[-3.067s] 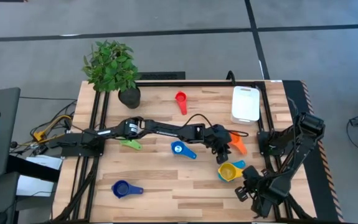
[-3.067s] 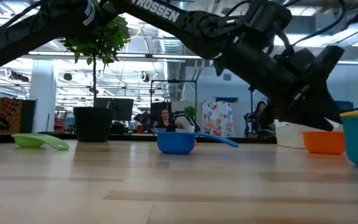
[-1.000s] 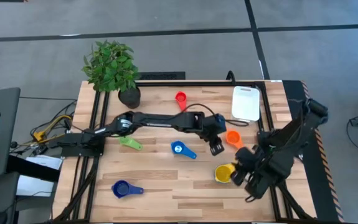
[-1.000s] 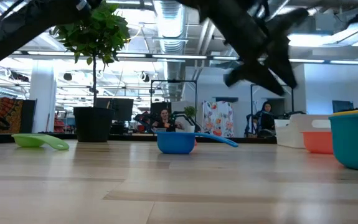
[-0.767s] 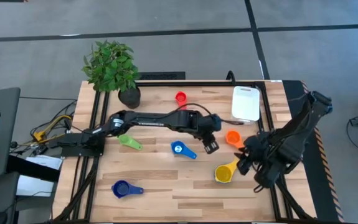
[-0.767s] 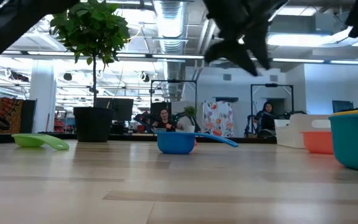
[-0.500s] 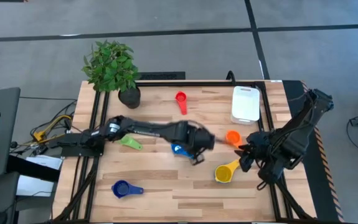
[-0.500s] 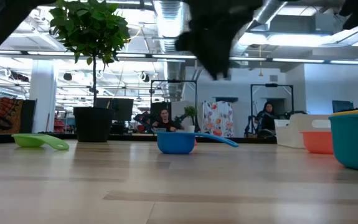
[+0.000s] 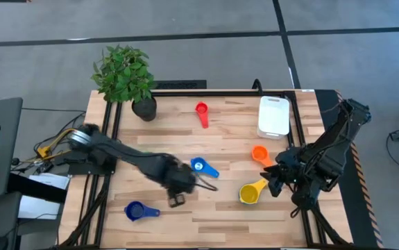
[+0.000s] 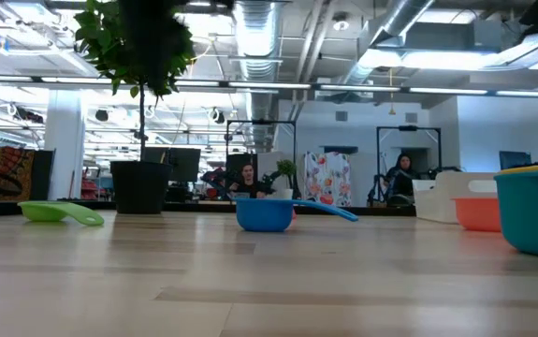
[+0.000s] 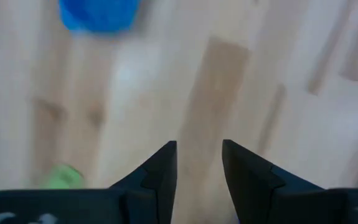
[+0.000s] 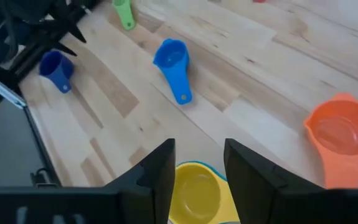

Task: Nest measuring cups in basket
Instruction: Stack the dark blue measuring cup on the yellow measuring cup

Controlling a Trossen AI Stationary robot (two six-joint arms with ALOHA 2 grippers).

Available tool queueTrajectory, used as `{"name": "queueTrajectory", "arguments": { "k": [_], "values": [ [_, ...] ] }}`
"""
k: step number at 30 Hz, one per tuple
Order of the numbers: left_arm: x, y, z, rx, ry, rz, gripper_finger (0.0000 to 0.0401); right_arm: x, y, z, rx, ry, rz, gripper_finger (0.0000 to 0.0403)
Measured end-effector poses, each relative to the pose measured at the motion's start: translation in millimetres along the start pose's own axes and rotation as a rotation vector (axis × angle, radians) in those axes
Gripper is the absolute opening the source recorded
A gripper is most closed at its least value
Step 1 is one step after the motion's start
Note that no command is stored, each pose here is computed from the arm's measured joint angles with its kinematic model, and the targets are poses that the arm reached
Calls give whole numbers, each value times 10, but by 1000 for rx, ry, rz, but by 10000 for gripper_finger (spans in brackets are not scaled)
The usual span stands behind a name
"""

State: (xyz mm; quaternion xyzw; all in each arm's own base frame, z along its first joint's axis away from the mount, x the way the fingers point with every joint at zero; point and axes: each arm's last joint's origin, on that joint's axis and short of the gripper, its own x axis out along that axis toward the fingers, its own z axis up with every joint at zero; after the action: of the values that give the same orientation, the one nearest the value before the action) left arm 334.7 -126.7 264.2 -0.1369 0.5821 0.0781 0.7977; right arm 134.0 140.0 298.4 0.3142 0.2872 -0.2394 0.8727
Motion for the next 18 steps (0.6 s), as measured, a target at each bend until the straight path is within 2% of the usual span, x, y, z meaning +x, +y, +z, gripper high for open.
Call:
{"name": "queueTrajectory", "arguments": {
  "k": [4, 9, 13, 18],
  "values": [
    [-5, 165, -575, -77, 80, -79, 116, -3, 5, -4, 3, 1, 6, 155],
    [-41, 272, -1169, -98, 194, -129, 116, 6, 25, 9, 23, -16, 18, 153],
    [-21, 261, -1439, -70, 207, -133, 116, 39, 47, 26, 40, -23, 17, 156],
    [128, 268, -1624, -16, 203, -75, 116, 73, 63, 63, 71, -34, 17, 155]
  ]
}}
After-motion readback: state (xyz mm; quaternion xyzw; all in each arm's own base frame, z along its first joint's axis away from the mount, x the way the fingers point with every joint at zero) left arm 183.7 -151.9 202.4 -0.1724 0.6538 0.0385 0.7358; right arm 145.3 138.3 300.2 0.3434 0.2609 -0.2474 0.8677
